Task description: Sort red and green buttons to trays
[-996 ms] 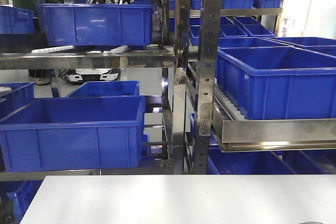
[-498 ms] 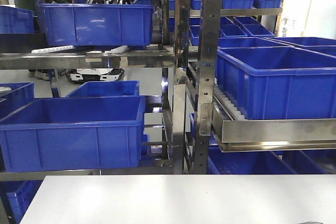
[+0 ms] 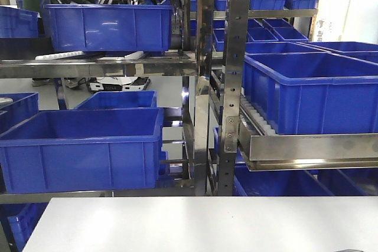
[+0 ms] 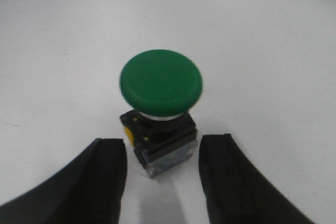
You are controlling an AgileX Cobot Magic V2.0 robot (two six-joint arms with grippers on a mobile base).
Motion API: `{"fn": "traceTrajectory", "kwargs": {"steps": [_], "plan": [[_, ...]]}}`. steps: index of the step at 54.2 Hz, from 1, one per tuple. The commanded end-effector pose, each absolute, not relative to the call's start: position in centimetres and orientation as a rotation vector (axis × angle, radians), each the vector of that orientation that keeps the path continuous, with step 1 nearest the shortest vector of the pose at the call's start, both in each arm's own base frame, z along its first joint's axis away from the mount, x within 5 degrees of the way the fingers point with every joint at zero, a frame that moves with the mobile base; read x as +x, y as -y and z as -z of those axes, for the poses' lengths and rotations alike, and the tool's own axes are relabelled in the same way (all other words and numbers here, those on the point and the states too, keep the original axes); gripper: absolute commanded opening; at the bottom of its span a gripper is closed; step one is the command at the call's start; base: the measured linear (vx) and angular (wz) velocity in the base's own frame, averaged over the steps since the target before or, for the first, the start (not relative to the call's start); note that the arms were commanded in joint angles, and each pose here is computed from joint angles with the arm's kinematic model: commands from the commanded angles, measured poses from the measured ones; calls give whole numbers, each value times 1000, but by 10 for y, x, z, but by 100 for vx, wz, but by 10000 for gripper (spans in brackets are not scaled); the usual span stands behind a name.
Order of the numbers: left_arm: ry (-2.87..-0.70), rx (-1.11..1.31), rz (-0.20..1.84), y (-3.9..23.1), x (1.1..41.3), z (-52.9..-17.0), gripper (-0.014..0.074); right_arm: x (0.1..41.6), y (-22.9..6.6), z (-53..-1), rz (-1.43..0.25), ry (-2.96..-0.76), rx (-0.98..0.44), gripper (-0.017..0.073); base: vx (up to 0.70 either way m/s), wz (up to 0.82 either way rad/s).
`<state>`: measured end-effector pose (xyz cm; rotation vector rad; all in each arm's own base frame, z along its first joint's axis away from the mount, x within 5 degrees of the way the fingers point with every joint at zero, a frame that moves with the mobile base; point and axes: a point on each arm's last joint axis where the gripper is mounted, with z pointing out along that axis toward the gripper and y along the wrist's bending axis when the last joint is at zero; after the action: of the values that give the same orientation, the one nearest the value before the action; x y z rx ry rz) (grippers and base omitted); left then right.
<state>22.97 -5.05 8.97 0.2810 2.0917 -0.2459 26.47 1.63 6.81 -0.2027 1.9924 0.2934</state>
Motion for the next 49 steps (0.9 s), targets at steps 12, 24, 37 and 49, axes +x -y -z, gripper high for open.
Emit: {"fn": "traceTrajectory", "kwargs": {"steps": [12, 24, 37, 49], "plan": [[-1881, 207, 274, 52, 242, -104, 435, 274, -16, -95, -308, -1763, -186, 3, 0, 0], [-1870, 210, 291, 54, 246, -95, 435, 274, -16, -95, -307, -1764, -186, 2, 0, 0], [-1827, 213, 358, 62, 266, -95, 435, 274, -16, -95, -308, -1763, -186, 2, 0, 0], [-1808, 213, 355, 63, 274, -98, 398, 274, -16, -95, -305, -1763, -182, 2, 0, 0]]}}
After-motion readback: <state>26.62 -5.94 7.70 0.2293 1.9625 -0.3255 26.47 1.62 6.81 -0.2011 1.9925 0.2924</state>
